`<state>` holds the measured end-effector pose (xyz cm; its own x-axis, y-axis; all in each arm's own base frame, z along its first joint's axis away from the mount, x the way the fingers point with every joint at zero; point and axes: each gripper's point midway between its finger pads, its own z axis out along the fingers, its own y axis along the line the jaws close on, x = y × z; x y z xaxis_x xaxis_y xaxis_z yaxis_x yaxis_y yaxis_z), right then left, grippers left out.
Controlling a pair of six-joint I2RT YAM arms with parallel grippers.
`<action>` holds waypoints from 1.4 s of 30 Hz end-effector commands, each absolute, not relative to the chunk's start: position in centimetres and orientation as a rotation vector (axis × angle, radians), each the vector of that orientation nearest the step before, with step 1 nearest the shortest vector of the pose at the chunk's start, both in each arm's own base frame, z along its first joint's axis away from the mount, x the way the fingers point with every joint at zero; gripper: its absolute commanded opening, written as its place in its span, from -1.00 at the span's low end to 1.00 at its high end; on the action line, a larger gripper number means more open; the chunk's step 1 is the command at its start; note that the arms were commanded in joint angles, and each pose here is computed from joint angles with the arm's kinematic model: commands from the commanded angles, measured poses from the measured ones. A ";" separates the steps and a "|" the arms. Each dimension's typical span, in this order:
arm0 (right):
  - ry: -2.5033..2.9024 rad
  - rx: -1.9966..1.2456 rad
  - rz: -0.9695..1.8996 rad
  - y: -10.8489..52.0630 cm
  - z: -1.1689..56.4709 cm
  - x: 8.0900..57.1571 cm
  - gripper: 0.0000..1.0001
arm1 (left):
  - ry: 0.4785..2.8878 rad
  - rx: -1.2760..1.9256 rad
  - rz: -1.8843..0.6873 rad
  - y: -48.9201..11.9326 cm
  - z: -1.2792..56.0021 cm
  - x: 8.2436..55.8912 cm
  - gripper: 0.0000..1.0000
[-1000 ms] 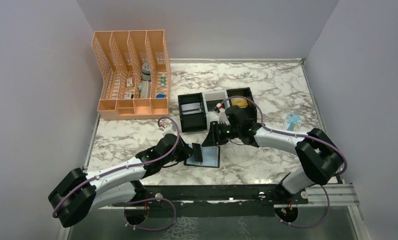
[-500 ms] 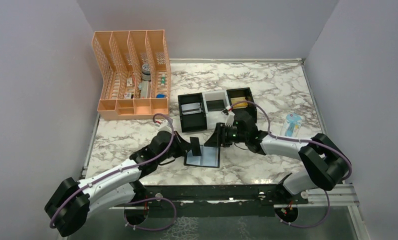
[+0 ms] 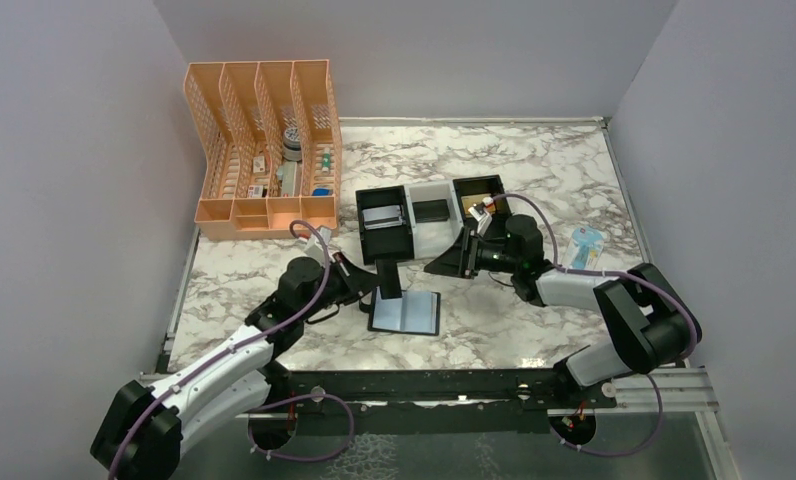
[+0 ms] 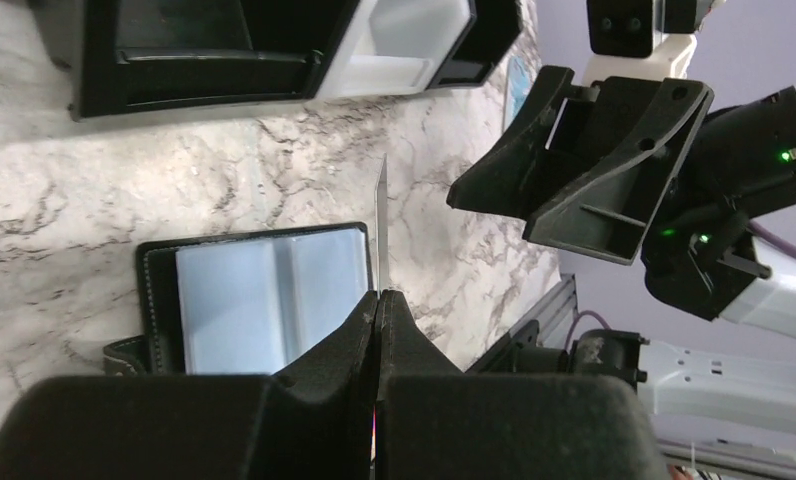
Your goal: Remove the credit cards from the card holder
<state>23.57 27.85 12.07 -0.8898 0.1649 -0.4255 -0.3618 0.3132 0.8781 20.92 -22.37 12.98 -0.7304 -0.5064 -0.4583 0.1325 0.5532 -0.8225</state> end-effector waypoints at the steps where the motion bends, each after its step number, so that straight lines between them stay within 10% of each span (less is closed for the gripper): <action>1: 2.019 -0.327 1.712 28.6 14.9 22.6 0.08 | 2.011 -0.173 -1.358 -24.0 15.6 20.0 -1.00; 42: 1.885 -0.454 1.962 31.0 19.0 19.4 -0.29 | 1.823 -0.014 -1.585 -25.8 20.8 18.5 -1.00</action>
